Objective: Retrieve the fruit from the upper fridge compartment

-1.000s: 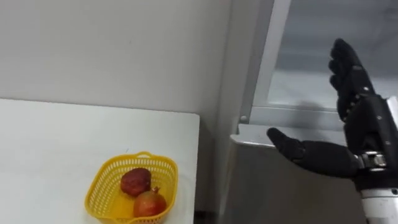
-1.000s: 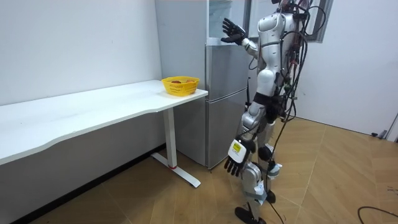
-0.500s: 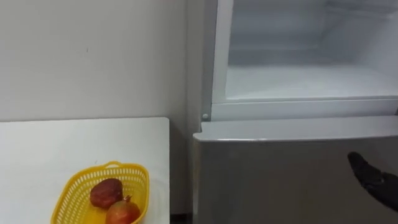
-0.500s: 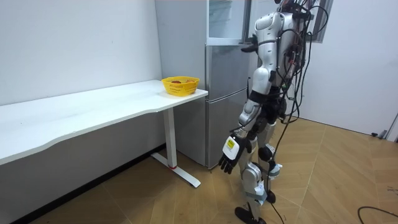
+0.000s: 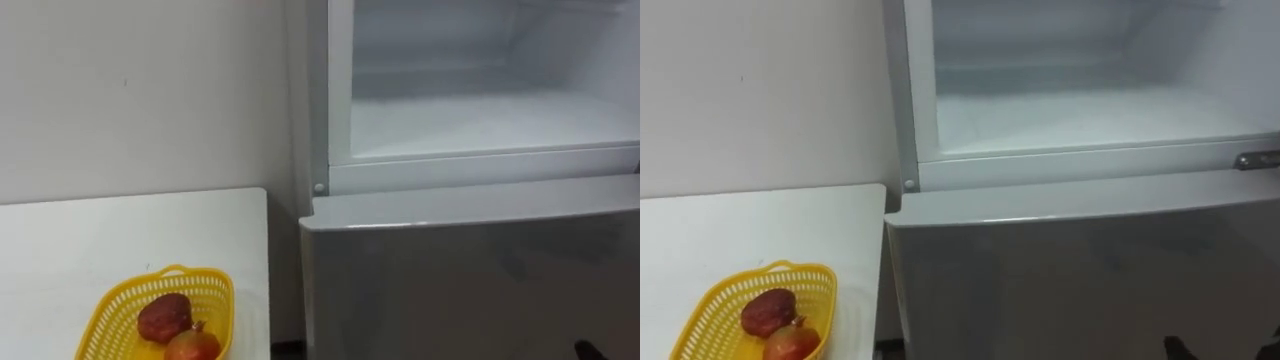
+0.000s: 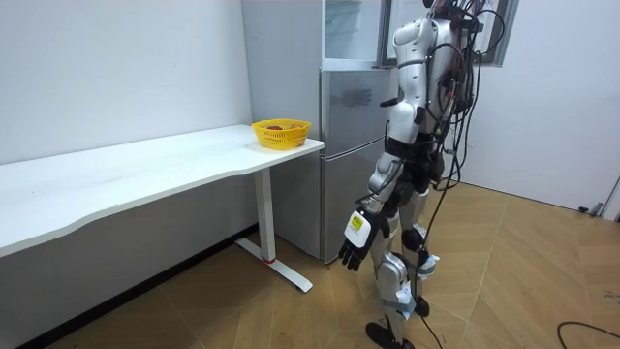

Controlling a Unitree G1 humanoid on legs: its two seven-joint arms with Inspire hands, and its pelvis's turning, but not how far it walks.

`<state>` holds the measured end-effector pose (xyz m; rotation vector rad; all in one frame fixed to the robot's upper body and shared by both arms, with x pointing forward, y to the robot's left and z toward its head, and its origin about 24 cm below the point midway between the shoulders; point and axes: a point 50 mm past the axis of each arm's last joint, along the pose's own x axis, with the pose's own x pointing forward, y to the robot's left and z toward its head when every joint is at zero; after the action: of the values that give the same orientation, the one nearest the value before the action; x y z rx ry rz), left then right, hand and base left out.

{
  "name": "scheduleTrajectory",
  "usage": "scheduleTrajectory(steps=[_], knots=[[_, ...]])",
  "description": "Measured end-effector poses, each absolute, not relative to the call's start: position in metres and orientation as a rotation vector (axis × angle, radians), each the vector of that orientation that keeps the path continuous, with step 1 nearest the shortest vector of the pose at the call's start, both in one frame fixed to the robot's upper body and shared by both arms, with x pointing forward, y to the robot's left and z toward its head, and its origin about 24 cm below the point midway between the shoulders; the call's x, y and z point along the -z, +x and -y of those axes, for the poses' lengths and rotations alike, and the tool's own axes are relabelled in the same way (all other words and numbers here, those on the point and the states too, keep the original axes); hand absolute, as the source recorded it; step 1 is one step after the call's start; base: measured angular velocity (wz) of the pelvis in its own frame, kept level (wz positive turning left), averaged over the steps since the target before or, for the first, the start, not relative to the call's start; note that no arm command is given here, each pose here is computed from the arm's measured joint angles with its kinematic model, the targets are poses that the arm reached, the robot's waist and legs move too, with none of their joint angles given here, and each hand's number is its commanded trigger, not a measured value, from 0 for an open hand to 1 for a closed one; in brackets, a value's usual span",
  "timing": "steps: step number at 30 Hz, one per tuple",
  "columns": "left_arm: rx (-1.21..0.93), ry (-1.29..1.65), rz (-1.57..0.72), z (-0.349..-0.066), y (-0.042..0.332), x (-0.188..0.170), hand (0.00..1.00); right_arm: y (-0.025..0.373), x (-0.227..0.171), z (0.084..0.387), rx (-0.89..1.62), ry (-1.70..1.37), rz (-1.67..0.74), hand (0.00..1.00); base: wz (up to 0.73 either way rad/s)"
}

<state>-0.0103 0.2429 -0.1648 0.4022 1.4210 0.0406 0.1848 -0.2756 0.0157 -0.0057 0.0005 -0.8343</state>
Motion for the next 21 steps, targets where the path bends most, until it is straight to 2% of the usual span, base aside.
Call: scheduleTrajectory(steps=[5,13,21], knots=[[-0.048,0.405,-1.416,-0.243,-0.012,0.164,0.0,0.166,0.017,0.282,0.937,0.053,-0.163,0.0,0.0],[-0.109,0.351,-1.416,-0.239,-0.022,0.163,0.0,0.114,0.077,0.3,1.236,0.388,-0.482,0.0,0.04],[-0.185,0.322,-1.398,-0.247,-0.022,0.159,0.0,0.076,0.082,0.339,1.634,0.776,-0.434,0.0,-0.01]])
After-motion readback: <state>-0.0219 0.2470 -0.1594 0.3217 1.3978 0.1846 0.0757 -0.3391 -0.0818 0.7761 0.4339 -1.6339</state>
